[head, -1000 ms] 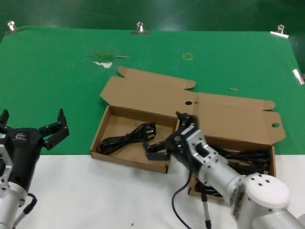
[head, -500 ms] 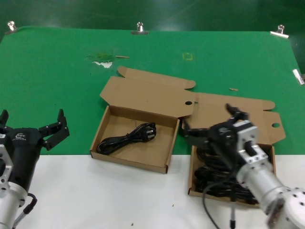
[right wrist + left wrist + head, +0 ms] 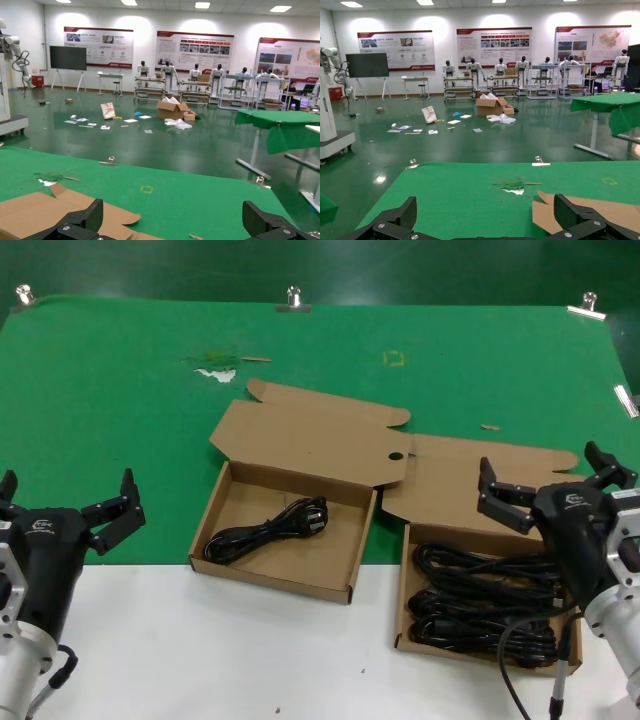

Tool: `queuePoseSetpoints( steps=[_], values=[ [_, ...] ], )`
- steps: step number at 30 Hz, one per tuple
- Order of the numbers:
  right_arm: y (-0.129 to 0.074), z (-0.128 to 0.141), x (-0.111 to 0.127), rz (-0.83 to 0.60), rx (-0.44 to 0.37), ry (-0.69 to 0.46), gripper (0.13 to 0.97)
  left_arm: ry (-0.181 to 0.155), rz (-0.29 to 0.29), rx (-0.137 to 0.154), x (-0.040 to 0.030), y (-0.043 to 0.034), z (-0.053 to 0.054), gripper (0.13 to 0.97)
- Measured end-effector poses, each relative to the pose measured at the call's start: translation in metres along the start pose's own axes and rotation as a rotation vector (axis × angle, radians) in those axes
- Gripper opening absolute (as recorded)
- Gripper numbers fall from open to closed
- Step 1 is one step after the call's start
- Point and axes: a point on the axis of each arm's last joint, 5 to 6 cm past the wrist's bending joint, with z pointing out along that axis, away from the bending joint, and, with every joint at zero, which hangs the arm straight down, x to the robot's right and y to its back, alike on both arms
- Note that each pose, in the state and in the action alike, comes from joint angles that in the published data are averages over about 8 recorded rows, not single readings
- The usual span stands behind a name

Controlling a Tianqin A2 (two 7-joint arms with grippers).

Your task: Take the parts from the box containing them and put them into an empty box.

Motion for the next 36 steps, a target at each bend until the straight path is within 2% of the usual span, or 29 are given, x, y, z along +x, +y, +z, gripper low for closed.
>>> queuePoseSetpoints(
  steps=[36],
  values=[
    [-0.0008, -0.0013, 0.0013, 0.001, 0.003, 0.005, 0.966, 0.000, 0.000, 0.000, 0.0000, 0.0000, 0.0000, 0.966]
  ],
)
